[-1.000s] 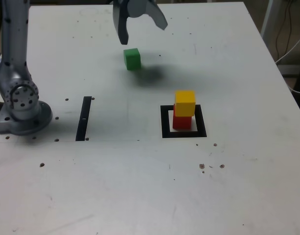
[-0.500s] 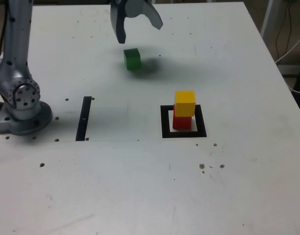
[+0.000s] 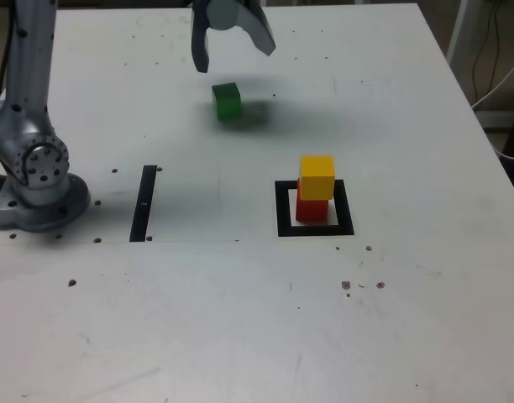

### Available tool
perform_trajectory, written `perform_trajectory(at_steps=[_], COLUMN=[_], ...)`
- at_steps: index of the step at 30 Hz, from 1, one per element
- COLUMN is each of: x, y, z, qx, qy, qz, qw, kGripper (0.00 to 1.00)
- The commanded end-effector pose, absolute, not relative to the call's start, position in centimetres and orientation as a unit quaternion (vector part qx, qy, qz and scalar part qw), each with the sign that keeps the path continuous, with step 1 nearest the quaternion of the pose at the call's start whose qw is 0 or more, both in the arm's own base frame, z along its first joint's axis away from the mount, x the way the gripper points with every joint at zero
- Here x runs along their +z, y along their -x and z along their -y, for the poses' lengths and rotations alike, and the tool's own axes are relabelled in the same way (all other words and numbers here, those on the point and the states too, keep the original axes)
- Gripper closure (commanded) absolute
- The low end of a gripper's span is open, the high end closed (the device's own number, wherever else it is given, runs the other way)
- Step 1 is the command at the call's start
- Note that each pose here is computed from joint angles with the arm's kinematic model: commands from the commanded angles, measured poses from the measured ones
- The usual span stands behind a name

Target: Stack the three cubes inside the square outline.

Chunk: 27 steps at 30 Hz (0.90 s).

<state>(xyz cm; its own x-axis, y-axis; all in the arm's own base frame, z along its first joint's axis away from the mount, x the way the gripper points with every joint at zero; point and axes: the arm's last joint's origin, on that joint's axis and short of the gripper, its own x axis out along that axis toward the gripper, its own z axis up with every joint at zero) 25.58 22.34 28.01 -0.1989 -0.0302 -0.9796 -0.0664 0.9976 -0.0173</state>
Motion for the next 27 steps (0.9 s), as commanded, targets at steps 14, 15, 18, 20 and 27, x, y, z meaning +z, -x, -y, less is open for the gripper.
perform_trajectory(at_steps=[14, 15, 18, 20, 27], x=[25.0, 24.7, 23.6, 23.0, 21.2], y=[-25.1, -25.1, -25.2, -25.2, -25.4], z=[-22.8, -22.9, -22.9, -22.9, -23.0], qx=[0.029, 0.029, 0.027, 0.026, 0.021], qy=[0.066, 0.068, 0.074, 0.077, 0.085], qz=[-0.779, -0.780, -0.782, -0.784, -0.787], qw=[0.622, 0.621, 0.618, 0.616, 0.611], kGripper=[0.01, 0.01, 0.01, 0.01, 0.01])
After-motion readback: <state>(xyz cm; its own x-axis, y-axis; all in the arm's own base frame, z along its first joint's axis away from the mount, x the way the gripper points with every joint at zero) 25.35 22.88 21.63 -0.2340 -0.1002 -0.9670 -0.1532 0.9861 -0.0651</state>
